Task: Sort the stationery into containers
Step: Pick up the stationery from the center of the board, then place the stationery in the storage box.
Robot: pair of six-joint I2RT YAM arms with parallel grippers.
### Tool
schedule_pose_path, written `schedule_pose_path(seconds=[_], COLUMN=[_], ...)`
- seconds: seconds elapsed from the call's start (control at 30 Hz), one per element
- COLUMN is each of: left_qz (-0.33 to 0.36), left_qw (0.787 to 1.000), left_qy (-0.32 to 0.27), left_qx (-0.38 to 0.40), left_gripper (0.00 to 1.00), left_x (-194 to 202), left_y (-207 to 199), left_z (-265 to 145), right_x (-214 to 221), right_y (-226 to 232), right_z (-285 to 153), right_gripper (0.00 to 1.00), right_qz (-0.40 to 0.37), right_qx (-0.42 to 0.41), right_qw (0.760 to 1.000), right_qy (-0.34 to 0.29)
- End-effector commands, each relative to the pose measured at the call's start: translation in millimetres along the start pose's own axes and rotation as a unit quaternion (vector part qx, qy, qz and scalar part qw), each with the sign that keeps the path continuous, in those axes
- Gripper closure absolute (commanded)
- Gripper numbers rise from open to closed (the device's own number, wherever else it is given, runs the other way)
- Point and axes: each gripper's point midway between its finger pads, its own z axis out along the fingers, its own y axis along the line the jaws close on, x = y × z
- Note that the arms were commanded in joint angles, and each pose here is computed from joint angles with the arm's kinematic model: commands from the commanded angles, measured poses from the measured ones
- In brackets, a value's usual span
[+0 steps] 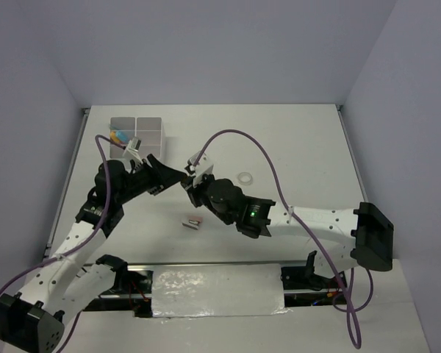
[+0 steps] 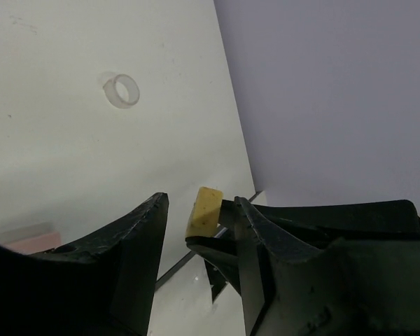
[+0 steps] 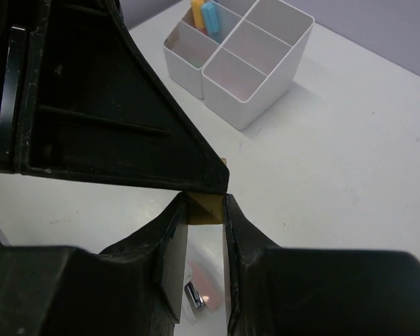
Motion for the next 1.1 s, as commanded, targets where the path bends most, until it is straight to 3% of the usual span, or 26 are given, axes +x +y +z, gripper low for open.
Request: schedule_pose_path(seconds=[0.0, 0.03, 0.13, 0.27, 0.3, 0.37, 0.4, 0.47, 0.57, 0.67, 0.83, 0.97, 1.07], left_qz=[0.026, 0.026, 0.032, 0.039, 0.041, 0.053, 0.067, 0.081, 0.118, 0.14, 0.16, 0.116, 0.111], left_qw=[0.999, 0.998, 0.998, 0.998, 0.998, 0.998, 0.997, 0.996, 0.983, 0.956, 0.897, 0.877, 0.87], left_qy=[-0.008, -0.008, -0.004, -0.002, -0.001, -0.004, -0.017, -0.041, -0.112, -0.186, -0.281, -0.336, -0.353], left_qx=[0.047, 0.052, 0.052, 0.048, 0.044, 0.035, 0.019, -0.014, -0.087, -0.176, -0.301, -0.322, -0.327], left_gripper=[0.45, 0.46, 0.73, 0.93, 0.97, 1.0, 1.0, 1.0, 1.0, 1.0, 1.0, 1.0, 0.98], left_x=[-9, -8, -6, -6, -7, -10, -15, -28, -68, -114, -191, -248, -275], left_y=[-27, -29, -30, -30, -28, -26, -19, -11, 9, 34, 82, 132, 146], left_z=[0, 0, 0, 1, 2, 4, 7, 10, 19, 27, 43, 49, 59], right_x=[-22, -22, -20, -18, -18, -15, -15, -9, 2, 8, 17, 16, 17], right_y=[0, 0, -1, -4, -4, 0, -2, -7, -34, -60, -85, -87, -88], right_z=[7, 8, 11, 15, 15, 14, 13, 8, -3, -23, -55, -75, -85], right_gripper=[1.0, 1.0, 1.0, 1.0, 0.95, 0.74, 0.35, 0.01, 0.0, 0.0, 0.0, 0.0, 0.0], right_qz=[0.009, 0.009, 0.01, 0.014, 0.015, 0.015, 0.023, 0.035, 0.066, 0.107, 0.113, 0.12, 0.122], right_qx=[0.006, 0.007, 0.011, 0.011, 0.009, -0.004, -0.004, -0.008, 0.026, 0.048, 0.068, 0.053, 0.046], right_qw=[1.0, 1.0, 1.0, 1.0, 1.0, 1.0, 1.0, 0.999, 0.997, 0.993, 0.991, 0.991, 0.991], right_qy=[-0.026, -0.025, -0.023, -0.017, -0.016, -0.014, -0.014, -0.01, -0.001, -0.007, -0.005, -0.01, -0.015])
